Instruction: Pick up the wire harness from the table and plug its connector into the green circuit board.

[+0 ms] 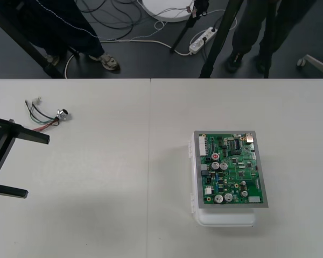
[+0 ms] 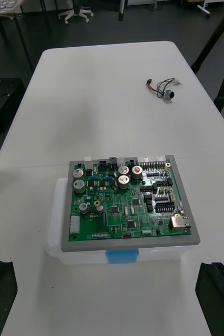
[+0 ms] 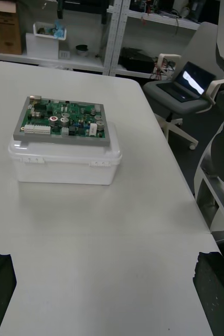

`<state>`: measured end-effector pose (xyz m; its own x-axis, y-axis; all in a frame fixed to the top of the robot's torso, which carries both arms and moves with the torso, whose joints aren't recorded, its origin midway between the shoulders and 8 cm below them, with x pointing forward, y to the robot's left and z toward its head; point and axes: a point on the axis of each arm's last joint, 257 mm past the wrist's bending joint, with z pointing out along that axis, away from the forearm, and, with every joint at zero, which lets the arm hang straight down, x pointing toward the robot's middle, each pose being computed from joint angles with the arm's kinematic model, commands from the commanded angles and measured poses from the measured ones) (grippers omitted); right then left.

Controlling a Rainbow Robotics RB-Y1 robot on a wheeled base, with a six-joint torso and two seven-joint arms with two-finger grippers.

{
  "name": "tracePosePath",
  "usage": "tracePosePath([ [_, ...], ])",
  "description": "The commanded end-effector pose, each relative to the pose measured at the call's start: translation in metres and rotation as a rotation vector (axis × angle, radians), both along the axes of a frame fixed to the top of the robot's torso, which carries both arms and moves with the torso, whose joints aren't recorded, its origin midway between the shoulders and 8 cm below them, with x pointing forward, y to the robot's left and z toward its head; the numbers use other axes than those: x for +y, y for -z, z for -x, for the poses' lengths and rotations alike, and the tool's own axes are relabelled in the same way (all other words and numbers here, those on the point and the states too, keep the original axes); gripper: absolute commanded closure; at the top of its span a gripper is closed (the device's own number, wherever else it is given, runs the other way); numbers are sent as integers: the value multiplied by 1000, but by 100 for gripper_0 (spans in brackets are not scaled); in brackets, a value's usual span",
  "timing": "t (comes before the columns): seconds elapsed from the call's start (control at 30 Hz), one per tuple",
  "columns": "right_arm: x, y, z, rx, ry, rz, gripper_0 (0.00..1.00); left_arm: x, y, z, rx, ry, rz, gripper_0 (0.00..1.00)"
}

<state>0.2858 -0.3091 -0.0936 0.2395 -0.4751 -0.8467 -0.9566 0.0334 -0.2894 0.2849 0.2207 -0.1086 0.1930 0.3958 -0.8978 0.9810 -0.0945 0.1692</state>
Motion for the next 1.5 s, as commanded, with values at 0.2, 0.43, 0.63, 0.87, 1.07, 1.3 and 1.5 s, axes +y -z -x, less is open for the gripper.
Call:
tracePosePath([
  [0.2, -3, 20, 12, 19, 17, -27, 0, 1, -2, 9, 50, 28, -41, 0],
  [0.43, -3, 20, 12, 17, 16, -33, 0, 1, -6, 2, -4, 46, -67, 0],
  [0.63, -3, 21, 15, 21, 16, -40, 0, 2, -11, -8, -82, 73, -111, 0],
  [0.87, -7, 26, 13, 36, 84, -75, 0, 14, -16, -28, -246, 129, -176, 0],
  [1.07, -5, 35, 20, 77, 108, -118, 0, 33, -23, -52, -379, 169, -249, 0],
  [1.3, 0, 33, 17, 60, 113, -152, 0, 47, -33, -85, -538, 196, -323, 0],
  [1.5, 5, 31, 11, 16, 111, -228, 0, 54, -27, -98, -593, 259, -353, 0],
])
